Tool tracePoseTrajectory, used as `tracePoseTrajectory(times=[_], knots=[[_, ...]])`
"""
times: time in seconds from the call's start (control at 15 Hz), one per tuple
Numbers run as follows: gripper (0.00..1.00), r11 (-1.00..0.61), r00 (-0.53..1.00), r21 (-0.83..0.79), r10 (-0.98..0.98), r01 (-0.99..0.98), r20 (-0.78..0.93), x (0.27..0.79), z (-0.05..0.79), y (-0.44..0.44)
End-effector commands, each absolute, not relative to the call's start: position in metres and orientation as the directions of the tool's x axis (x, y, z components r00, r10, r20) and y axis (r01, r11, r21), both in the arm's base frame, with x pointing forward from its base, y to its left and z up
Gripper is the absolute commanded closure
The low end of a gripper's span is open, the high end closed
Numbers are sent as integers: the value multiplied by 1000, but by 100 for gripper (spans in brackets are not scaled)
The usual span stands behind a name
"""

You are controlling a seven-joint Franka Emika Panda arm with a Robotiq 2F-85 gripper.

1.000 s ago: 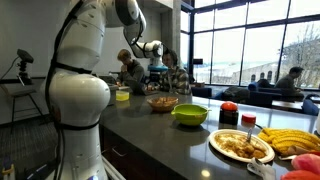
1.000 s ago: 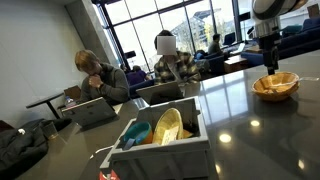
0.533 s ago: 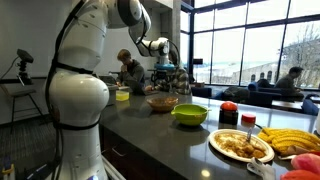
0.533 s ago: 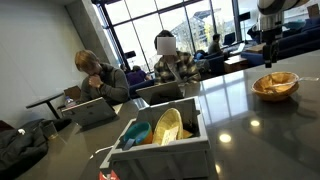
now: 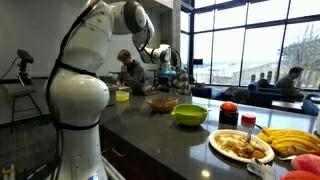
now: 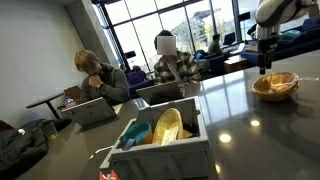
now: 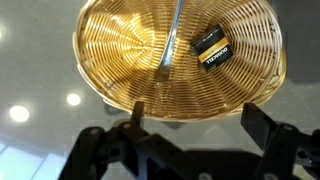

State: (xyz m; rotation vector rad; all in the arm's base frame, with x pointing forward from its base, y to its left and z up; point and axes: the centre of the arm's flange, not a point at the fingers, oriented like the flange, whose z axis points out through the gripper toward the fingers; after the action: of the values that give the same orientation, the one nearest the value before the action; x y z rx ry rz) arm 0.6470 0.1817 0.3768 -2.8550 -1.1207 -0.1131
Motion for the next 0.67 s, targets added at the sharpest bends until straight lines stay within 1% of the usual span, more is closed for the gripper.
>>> tracePoseTrajectory(times=[0.0,0.2,0.6], knots=[[0,-751,753,-53,654,658,70,658,357,178],[0,-776,781,-85,623,625,51,660,348,166],[0,-811,816,-101,577,577,29,655,341,141]])
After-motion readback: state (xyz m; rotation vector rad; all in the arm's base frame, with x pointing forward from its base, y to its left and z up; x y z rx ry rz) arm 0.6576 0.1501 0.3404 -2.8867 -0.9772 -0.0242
